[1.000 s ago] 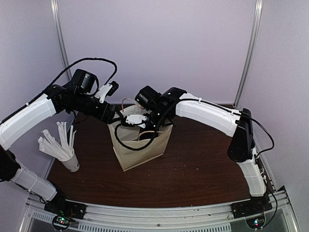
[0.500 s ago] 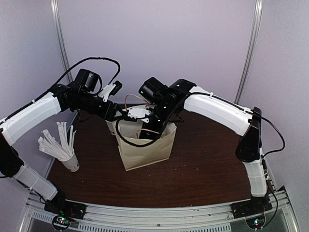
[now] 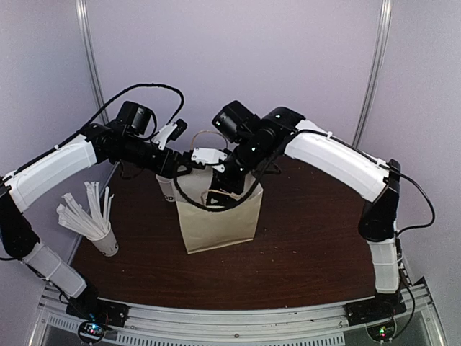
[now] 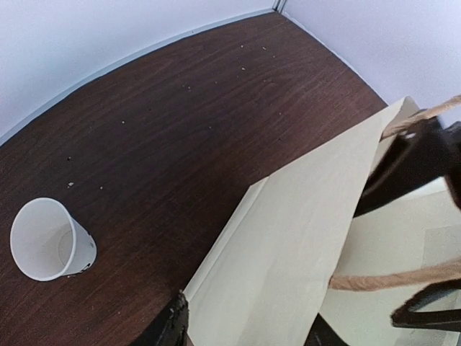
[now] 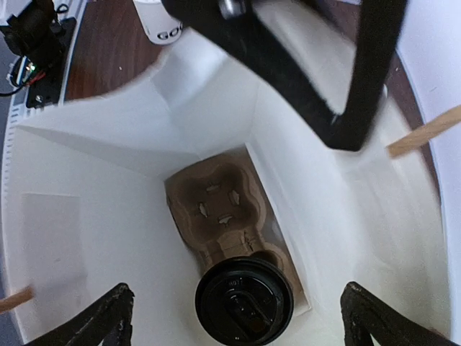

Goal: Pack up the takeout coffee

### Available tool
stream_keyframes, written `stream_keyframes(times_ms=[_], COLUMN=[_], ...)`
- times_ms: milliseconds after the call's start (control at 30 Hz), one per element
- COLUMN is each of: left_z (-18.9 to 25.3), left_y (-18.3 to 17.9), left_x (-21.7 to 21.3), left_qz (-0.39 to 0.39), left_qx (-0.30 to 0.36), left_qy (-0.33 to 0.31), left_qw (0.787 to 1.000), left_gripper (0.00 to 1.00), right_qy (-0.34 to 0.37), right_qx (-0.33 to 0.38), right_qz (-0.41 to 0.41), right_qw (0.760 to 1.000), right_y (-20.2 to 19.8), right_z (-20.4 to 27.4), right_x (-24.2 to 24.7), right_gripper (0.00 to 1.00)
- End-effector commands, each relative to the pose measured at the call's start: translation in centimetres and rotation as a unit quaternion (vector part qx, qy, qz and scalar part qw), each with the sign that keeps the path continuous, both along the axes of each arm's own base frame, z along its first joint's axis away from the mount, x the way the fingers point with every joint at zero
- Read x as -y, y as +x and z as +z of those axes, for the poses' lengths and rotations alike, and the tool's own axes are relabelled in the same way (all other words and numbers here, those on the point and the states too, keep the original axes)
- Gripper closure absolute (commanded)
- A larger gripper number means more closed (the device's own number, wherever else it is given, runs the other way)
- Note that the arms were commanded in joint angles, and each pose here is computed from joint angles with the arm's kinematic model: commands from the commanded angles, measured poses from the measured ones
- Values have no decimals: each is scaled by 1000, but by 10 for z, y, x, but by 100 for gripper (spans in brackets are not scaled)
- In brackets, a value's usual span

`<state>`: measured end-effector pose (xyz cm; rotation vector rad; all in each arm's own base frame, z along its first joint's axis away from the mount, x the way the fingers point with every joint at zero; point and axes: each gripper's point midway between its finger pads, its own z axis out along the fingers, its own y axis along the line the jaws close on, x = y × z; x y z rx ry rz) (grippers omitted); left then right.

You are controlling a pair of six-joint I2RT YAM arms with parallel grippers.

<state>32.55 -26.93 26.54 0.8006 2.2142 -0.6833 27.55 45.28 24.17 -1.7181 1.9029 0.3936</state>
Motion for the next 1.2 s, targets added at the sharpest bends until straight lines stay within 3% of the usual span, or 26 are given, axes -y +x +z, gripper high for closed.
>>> stream_keyframes(times_ms=[0, 67, 200, 367, 633, 967, 1167], left_z=[16, 19, 37, 65, 90, 122, 95], left_y=[15, 19, 28, 33, 15, -46, -78], left_x=[3, 4, 3, 2, -1, -6, 14], left_qz=[4, 6, 13, 12, -2, -49, -89], left_qx=[20, 24, 45, 80, 90, 115, 99], left_qy=[-19, -19, -13, -10, -32, -91, -71], left_qw=[1000, 1000, 999, 997, 995, 988, 989], left_gripper=[51, 47, 29, 22, 21, 22, 23], right_qy=[100, 113, 131, 147, 148, 144, 137], right_qx=[40, 41, 56, 91, 96, 107, 86], right_qz=[33, 46, 63, 45, 30, 3, -11], right_qw=[994, 992, 988, 984, 984, 984, 987], right_y=[-24, -31, -40, -28, -17, -3, 11], right_z=[95, 107, 131, 156, 154, 153, 131], right_x=[7, 10, 21, 35, 39, 49, 53], right_gripper=[0, 0, 0, 0, 0, 0, 0])
